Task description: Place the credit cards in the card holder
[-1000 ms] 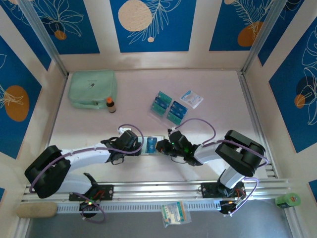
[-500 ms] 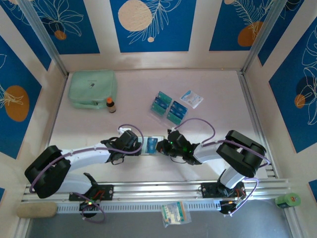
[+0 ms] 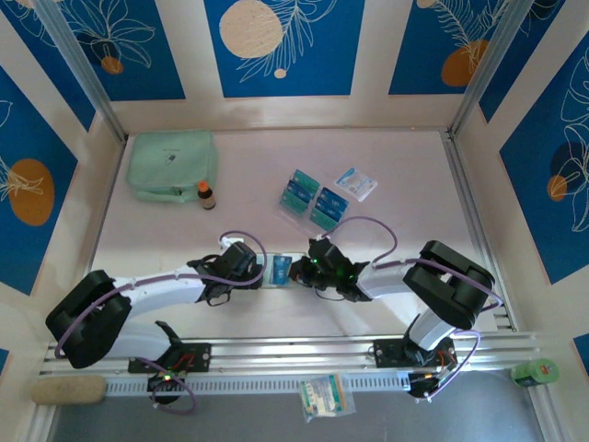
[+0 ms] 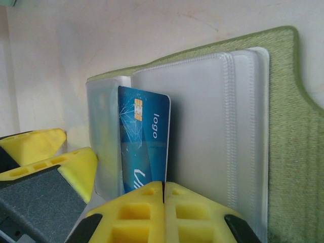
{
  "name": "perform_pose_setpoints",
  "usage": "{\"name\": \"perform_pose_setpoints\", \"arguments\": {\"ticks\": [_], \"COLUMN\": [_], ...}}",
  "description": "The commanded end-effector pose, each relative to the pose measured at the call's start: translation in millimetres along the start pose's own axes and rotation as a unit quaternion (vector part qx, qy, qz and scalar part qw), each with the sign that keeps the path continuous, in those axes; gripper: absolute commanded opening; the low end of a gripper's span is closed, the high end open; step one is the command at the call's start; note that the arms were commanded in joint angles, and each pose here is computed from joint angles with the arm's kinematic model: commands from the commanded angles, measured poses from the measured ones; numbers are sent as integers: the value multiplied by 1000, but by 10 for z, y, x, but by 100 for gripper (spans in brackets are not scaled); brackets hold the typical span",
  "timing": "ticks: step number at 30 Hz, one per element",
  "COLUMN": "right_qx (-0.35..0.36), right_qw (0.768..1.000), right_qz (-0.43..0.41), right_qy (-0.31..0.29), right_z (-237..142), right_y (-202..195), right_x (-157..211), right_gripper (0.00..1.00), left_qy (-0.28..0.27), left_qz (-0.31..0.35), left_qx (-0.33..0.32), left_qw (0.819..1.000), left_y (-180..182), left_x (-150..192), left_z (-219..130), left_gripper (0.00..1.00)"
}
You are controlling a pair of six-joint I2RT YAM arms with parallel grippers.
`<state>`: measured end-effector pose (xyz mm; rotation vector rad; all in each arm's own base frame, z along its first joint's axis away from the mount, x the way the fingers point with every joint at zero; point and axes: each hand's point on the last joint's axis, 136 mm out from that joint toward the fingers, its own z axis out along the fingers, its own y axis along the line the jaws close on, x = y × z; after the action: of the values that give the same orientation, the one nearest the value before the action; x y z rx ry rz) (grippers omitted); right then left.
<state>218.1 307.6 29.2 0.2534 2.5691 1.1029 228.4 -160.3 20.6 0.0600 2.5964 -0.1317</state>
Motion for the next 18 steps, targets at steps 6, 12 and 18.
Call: {"name": "perform_pose_setpoints", "arguments": {"ticks": [6, 12, 18], "right_qx": [7, 6, 11], "right_qw": [1000, 1000, 1000], "right_qz": [-4, 0, 7], "right_qy": [26, 29, 18], "right_z": [41, 31, -20], "right_y": [13, 3, -12], "right_x": [25, 36, -9], "right_gripper": [0, 0, 0], "left_qy": [10, 9, 12], "left_qz": [1, 2, 2], "left_qx": [-11, -10, -8], "left_qw": [1000, 1000, 1000], "left_y": [82, 76, 73], "left_x": [76, 70, 85], "left_z": [27, 22, 31], "left_gripper": [100, 100, 100]}}
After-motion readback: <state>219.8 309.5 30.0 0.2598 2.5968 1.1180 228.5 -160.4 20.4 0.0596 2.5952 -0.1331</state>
